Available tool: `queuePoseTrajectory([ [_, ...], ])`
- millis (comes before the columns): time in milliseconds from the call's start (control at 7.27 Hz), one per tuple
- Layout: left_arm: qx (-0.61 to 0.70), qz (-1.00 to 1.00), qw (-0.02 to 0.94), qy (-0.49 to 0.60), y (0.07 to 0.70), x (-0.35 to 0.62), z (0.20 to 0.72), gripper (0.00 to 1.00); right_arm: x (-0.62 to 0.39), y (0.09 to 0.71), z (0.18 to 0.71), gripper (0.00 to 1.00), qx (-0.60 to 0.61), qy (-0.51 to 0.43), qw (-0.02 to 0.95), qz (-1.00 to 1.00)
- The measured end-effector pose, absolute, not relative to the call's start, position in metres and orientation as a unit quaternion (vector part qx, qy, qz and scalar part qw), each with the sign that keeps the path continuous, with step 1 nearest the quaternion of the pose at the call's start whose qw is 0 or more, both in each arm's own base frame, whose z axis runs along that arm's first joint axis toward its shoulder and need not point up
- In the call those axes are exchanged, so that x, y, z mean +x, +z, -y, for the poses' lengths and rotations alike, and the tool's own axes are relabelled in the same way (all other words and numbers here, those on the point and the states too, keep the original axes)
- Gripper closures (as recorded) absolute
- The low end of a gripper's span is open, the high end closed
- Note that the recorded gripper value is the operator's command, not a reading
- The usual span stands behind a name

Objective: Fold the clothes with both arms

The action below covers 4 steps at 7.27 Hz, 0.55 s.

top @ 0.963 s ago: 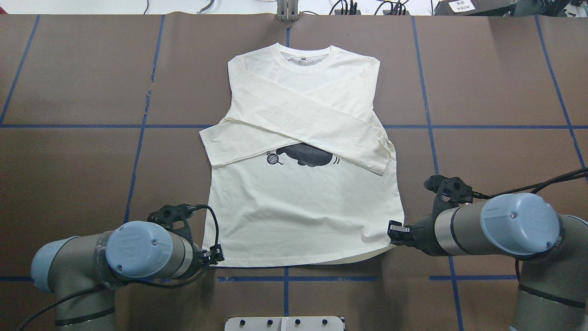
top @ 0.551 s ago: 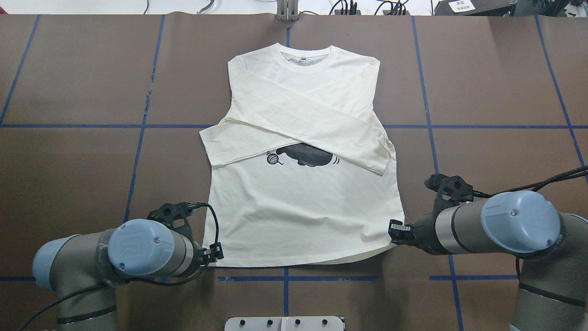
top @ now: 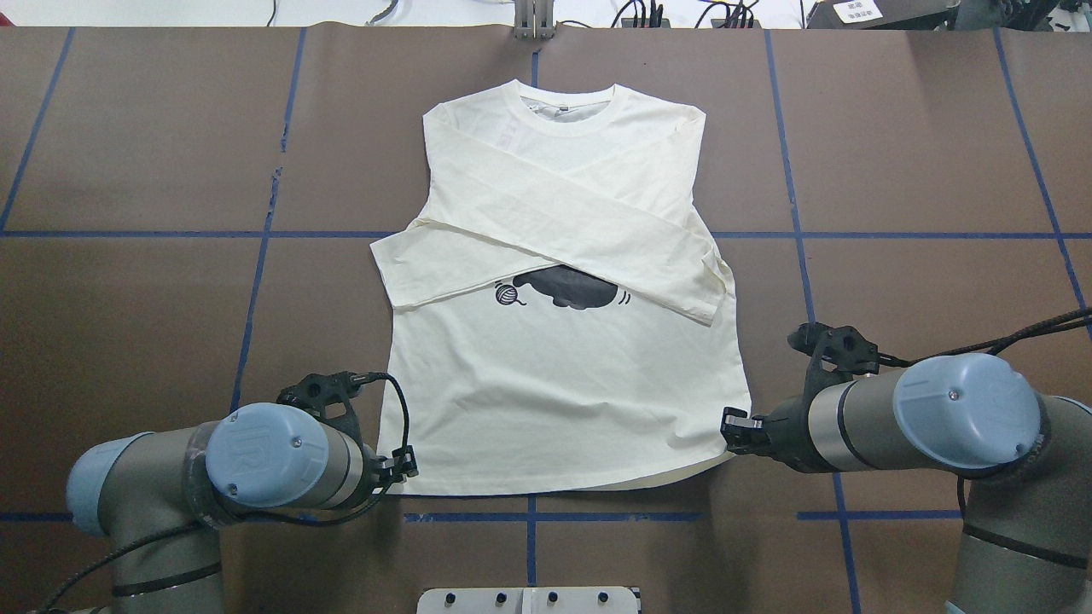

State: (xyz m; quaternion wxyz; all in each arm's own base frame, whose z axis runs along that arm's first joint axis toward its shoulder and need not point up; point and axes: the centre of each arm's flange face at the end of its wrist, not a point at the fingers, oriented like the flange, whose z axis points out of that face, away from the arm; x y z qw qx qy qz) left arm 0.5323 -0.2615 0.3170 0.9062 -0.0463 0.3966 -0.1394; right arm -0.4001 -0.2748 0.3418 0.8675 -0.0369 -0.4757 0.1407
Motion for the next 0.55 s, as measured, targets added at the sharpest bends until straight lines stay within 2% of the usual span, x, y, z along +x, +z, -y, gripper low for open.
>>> queuePoseTrajectory([
  [551,-0.044,-0.397,0.905,-0.143,0.3138,0.5368,0.2673,0.43,-0.3993,0.3406,0.2748,1.0,-0.038,0.14,0.867,0.477],
])
